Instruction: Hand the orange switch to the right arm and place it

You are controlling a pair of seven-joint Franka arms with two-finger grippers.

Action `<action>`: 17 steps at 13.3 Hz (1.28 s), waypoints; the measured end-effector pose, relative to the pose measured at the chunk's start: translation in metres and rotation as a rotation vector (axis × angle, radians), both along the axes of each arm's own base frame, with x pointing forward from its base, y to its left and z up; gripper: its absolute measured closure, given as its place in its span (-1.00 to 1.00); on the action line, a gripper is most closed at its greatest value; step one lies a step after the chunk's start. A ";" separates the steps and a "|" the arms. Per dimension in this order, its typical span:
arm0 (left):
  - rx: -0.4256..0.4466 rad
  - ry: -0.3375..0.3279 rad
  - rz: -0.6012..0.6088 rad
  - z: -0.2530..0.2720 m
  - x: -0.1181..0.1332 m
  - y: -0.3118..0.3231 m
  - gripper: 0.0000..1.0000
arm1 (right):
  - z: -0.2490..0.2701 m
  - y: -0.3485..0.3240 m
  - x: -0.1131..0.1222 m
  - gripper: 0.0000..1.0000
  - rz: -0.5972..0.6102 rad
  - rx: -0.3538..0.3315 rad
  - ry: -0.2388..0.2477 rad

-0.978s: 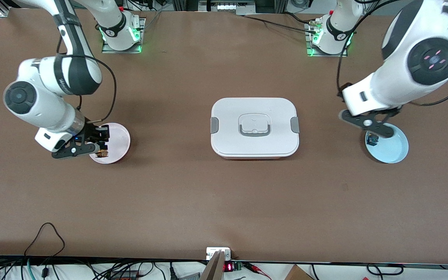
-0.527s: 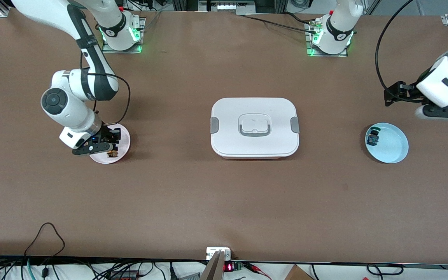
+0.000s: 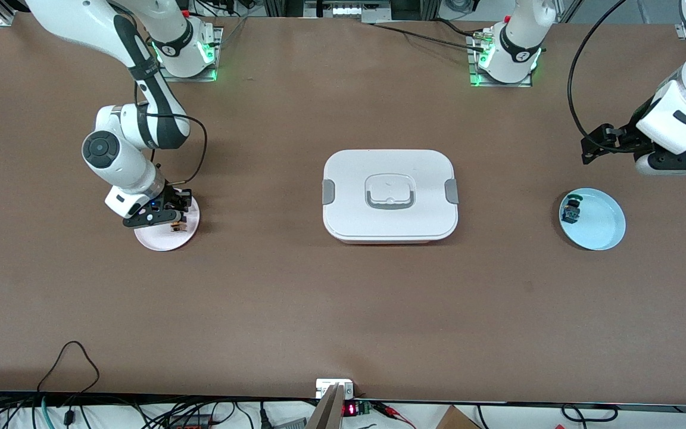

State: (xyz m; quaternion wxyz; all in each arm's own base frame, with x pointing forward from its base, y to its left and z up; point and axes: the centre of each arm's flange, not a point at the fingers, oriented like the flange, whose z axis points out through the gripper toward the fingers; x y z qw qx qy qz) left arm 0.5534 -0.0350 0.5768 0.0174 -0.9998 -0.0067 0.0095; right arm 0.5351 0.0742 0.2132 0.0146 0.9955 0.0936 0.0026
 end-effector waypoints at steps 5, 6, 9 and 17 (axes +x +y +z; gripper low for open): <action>0.004 -0.001 -0.001 0.000 0.000 0.000 -1.00 | -0.004 0.000 -0.001 0.13 -0.002 -0.002 0.003; 0.004 -0.001 -0.001 0.000 0.000 0.000 -1.00 | -0.005 -0.001 -0.001 0.00 -0.003 -0.002 0.003; 0.004 -0.001 -0.001 0.000 0.000 0.000 -1.00 | -0.003 -0.001 0.001 -0.64 -0.005 -0.001 -0.006; 0.004 -0.002 -0.001 0.001 0.000 0.000 -1.00 | 0.170 0.010 0.043 -1.00 -0.003 0.029 0.016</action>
